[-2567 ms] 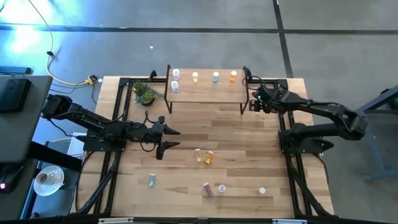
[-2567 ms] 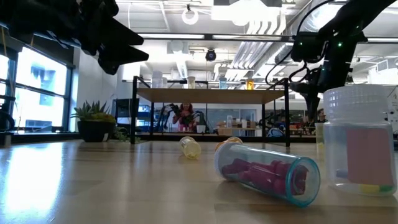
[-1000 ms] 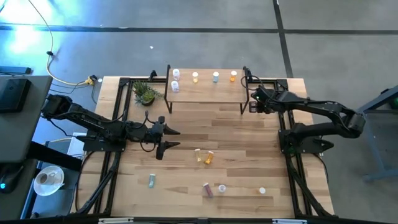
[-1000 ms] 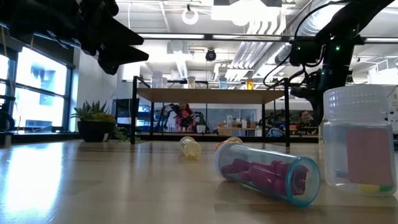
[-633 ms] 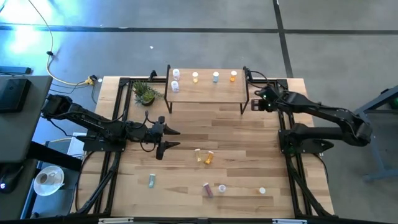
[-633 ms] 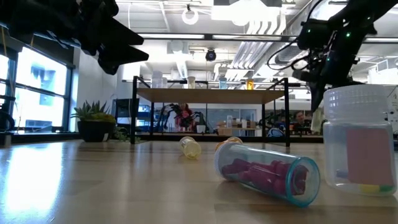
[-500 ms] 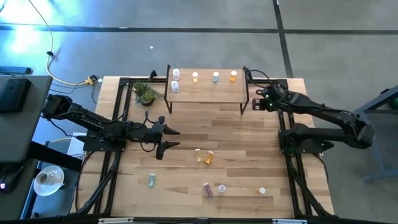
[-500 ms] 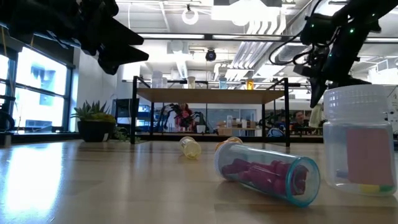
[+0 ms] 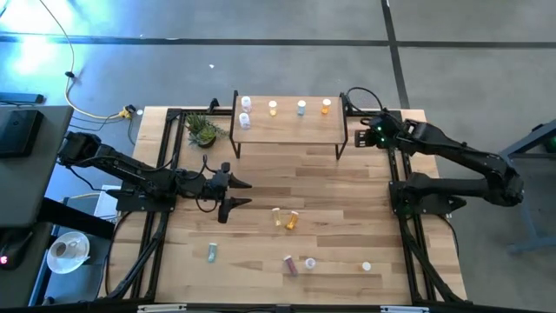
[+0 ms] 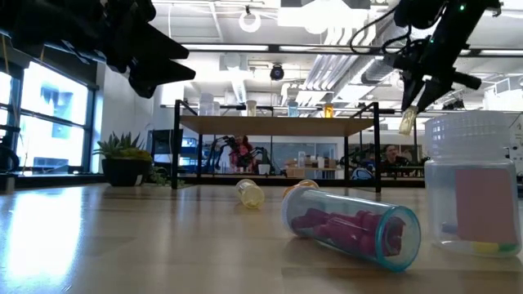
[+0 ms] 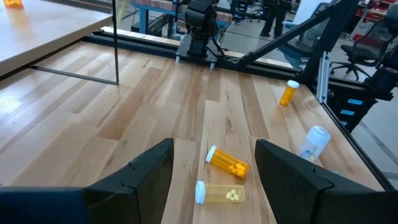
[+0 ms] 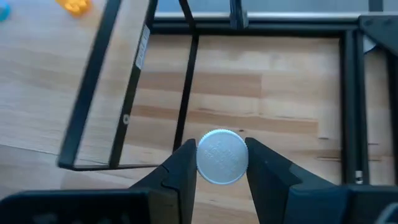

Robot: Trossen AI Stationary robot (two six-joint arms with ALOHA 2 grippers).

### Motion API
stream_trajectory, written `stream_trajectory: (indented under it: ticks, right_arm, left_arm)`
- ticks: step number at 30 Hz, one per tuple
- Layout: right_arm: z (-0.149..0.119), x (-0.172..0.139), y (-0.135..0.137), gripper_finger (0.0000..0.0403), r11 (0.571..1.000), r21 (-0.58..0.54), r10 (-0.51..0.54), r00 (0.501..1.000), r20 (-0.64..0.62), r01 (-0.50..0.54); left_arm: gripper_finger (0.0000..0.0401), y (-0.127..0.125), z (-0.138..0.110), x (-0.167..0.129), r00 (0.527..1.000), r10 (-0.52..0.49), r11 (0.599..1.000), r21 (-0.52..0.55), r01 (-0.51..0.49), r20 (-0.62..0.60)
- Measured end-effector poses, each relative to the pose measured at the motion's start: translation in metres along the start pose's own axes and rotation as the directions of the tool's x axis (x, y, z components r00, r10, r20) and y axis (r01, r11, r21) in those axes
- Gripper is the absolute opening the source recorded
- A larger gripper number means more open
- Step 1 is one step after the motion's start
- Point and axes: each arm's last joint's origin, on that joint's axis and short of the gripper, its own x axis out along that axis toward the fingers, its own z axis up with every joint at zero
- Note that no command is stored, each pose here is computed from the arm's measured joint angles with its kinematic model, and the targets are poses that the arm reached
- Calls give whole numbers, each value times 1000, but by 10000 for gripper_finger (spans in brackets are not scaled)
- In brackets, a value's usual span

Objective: Pick and place medicine bottles onto shelf by color
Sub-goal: Put the yellow pill bottle aligned with the other yellow pill bottle on the shelf

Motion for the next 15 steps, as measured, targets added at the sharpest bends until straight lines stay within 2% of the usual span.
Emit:
stream_trajectory:
  ticks: [15]
  right_arm:
    - [29, -39, 12, 106, 994, -48, 101, 989, 106, -96]
  left_arm:
    - [216, 0, 0, 0, 1000, 0, 1000, 0, 0, 0]
